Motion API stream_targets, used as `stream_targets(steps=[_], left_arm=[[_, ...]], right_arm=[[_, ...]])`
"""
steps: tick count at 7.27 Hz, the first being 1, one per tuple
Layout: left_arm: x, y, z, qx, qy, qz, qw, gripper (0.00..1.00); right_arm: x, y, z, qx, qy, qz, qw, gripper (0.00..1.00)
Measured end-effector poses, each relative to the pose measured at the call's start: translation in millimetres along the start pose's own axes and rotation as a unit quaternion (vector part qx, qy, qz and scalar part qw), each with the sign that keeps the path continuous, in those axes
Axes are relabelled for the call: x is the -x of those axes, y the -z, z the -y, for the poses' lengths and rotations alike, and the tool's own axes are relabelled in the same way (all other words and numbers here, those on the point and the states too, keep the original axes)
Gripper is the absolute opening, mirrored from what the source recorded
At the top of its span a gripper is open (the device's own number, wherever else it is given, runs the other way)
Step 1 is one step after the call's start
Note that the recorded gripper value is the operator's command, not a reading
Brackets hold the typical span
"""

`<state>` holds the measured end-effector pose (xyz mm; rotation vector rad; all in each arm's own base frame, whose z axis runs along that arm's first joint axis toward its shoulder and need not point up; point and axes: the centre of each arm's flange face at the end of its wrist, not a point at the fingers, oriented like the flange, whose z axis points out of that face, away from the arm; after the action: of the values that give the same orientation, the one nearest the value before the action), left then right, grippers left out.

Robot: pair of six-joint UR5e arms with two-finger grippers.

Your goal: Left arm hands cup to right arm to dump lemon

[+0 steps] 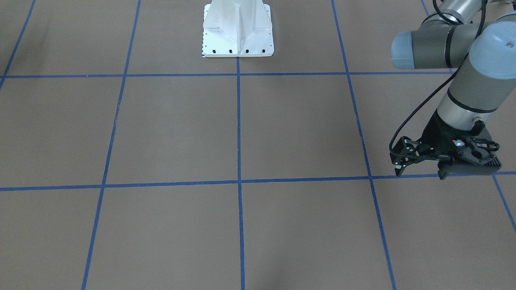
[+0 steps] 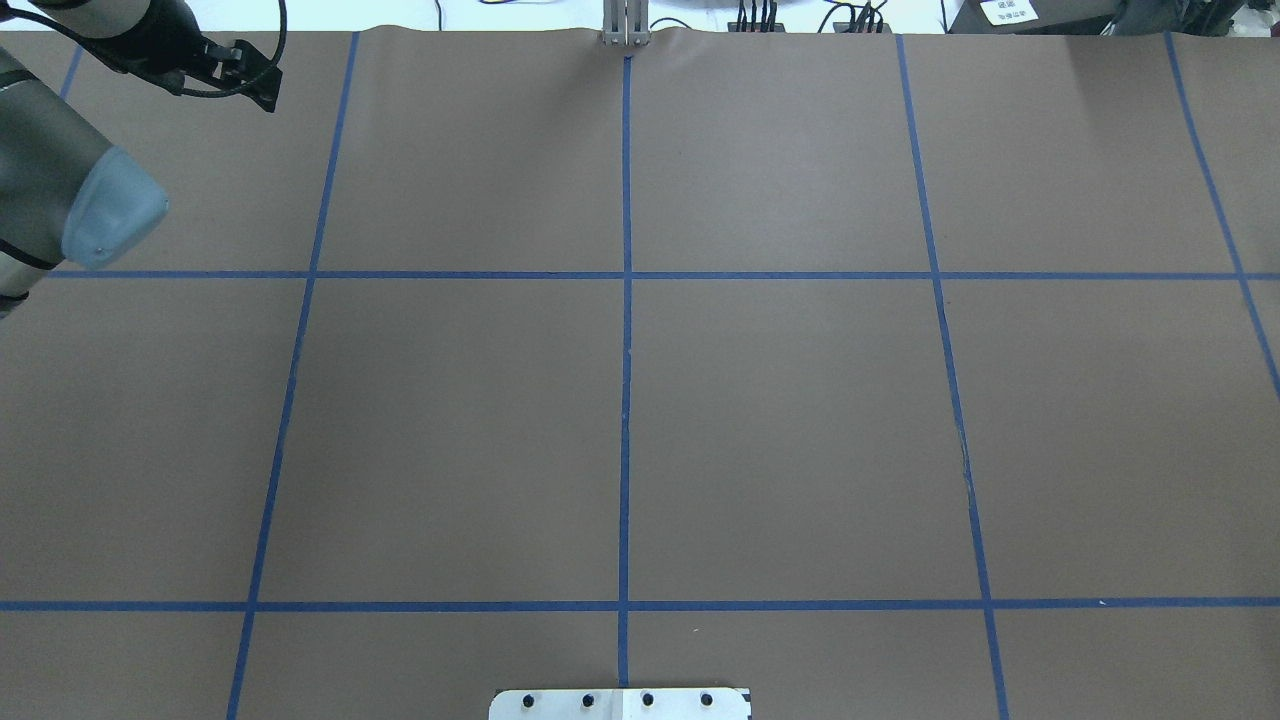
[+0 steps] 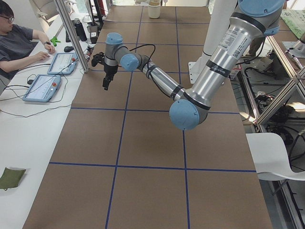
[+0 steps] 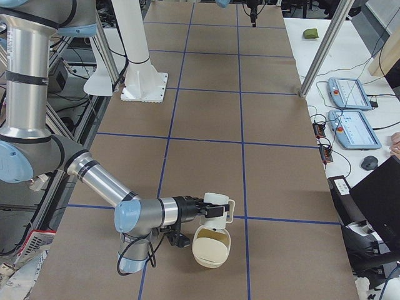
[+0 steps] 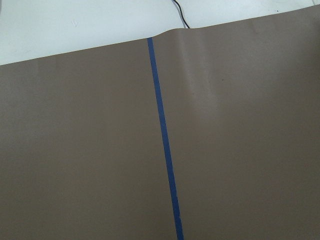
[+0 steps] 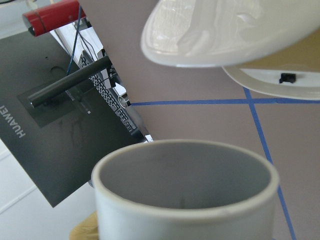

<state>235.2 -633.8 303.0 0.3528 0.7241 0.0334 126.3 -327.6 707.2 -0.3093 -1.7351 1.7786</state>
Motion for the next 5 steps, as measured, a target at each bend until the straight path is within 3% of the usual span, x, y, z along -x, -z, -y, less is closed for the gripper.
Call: stream_targets(steps=[1,3,4,5], left_arm=[[-0.4,0.4,-0.4,0.000,-0.001,-0.001,1.0000,1.00],[-1.1,-1.4,-1.2,0.002,-0.001,-0.001,1.0000,1.00],[-1.6,-2.1,-1.6,0.002,-0.001,-0.001,1.0000,1.00],[-2.2,-1.7,-1.8,0.002,-0.002,-0.001,1.0000,1.00]], right_arm=[[2.2,-1.0,-5.1,0.011,0.052,0.004,0.9986,0.07],[1.6,0.4,-11.0,0.028,0.162,0.010,0.9863,0.07],[-0.3,1.5,-12.8,0.035,0.222,0.010,0.9744,0.07],[-2.7,2.3,-14.1,0.042,0.289,0.006,0.9564,0.07]])
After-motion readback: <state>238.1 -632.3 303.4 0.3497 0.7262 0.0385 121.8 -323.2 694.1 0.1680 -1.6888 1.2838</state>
